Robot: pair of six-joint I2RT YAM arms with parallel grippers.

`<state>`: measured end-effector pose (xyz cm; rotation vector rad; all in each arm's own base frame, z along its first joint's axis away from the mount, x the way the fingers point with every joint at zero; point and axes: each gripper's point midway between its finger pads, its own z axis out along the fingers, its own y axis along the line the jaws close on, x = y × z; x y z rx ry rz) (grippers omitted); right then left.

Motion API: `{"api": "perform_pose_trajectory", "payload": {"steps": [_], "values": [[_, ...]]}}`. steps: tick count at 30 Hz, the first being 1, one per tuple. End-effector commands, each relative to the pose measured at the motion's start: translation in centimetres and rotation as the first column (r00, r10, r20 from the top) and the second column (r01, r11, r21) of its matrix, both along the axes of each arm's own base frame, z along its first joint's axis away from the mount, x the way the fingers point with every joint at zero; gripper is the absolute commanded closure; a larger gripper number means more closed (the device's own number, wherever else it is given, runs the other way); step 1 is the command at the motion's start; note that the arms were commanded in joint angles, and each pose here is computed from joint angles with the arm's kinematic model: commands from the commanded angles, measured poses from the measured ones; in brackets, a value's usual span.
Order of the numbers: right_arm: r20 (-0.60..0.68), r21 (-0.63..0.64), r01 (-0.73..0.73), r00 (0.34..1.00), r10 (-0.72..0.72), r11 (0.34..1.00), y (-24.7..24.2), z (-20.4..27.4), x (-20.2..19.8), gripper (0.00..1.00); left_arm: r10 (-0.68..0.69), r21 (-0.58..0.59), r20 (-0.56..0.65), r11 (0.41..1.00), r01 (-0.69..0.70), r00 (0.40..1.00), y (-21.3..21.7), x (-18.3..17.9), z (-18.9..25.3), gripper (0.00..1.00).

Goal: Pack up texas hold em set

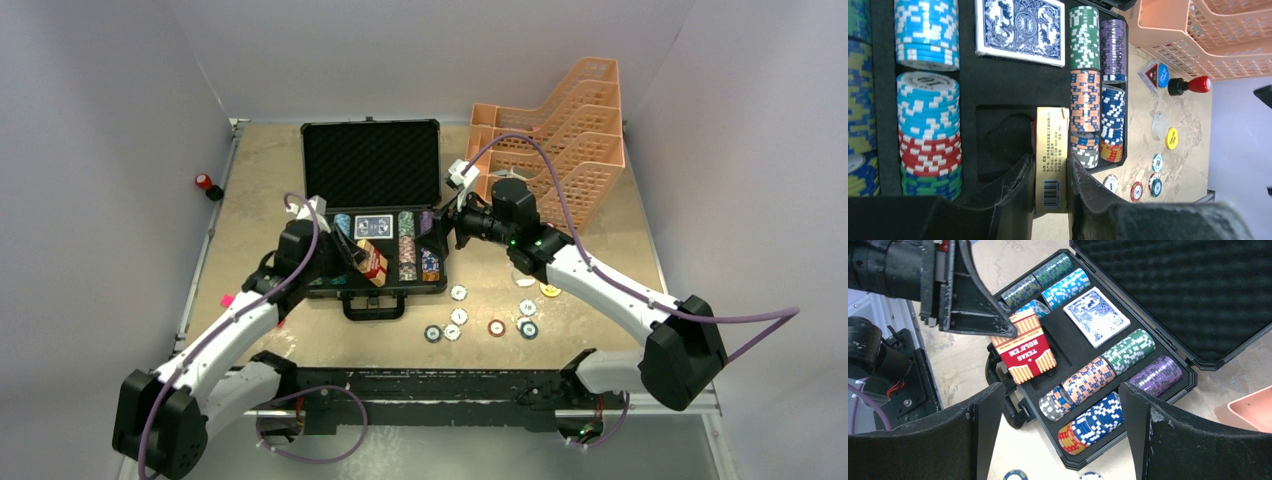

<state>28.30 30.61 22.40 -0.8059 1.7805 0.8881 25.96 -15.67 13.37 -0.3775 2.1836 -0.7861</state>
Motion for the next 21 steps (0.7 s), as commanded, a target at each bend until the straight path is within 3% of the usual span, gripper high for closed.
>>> {"api": "perform_pose_trajectory", "payload": {"steps": [1, 7, 21], "values": [[0.038, 0.051, -0.018, 0.999, 0.017, 0.999, 0.6, 1.6, -0.1, 0.14, 0.070, -0.121, 0.143, 0.991, -0.053, 0.987, -0.1, 1.0, 3.3, 1.00], [0.038, 0.049, -0.013, 0.999, 0.011, 0.999, 0.5, 1.7, -0.1, 0.14, 0.112, -0.209, 0.196, 0.975, -0.070, 0.974, -0.5, 2.0, 4.3, 1.00], [0.030, 0.041, -0.001, 1.000, 0.000, 0.999, 0.2, 1.1, -0.1, 0.14, 0.073, -0.195, 0.137, 0.980, -0.046, 0.988, -1.2, 1.8, 0.6, 1.00]]}}
